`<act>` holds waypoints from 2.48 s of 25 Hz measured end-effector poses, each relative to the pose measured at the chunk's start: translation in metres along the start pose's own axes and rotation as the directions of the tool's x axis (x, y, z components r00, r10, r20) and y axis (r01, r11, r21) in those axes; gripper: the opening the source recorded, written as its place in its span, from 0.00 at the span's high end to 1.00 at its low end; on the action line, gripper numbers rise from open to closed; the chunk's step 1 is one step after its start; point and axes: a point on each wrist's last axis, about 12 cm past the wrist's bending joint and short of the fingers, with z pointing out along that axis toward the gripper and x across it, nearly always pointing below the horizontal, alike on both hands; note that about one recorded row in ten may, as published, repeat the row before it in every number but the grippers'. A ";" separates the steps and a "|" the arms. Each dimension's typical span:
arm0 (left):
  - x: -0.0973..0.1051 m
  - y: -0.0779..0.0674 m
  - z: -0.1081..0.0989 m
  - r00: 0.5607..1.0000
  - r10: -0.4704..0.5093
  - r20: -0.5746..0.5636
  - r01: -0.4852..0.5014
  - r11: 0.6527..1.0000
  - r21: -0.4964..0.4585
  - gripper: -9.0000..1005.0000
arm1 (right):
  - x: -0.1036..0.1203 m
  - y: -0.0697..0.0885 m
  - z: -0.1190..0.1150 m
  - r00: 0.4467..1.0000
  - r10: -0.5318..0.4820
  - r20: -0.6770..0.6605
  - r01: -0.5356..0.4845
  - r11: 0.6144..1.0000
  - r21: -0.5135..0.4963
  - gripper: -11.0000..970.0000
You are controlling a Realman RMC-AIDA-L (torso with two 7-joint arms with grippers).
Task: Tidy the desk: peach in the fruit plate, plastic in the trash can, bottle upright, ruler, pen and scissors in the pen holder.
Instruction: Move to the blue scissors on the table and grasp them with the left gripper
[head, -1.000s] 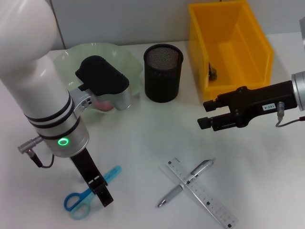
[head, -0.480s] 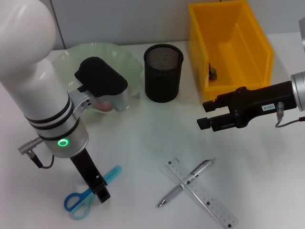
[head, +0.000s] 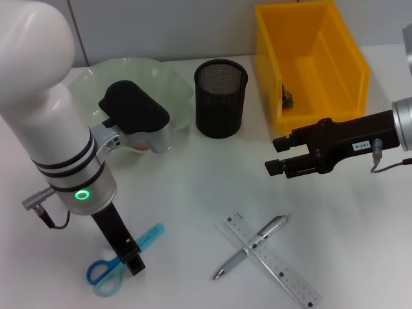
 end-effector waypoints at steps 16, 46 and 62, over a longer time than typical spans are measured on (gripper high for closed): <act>0.000 -0.001 -0.002 1.000 0.016 -0.002 -0.016 1.000 0.003 0.43 | 0.001 0.000 0.000 1.000 0.007 0.005 -0.007 1.000 0.000 0.32; -0.004 -0.017 0.000 0.997 0.074 0.023 -0.071 0.992 -0.101 0.50 | 0.006 0.000 -0.004 1.000 0.010 0.013 -0.010 1.000 0.012 0.32; -0.003 -0.019 0.001 0.996 0.090 0.010 -0.089 0.991 -0.100 0.58 | 0.006 0.000 -0.004 1.000 0.007 0.016 -0.007 1.000 0.015 0.32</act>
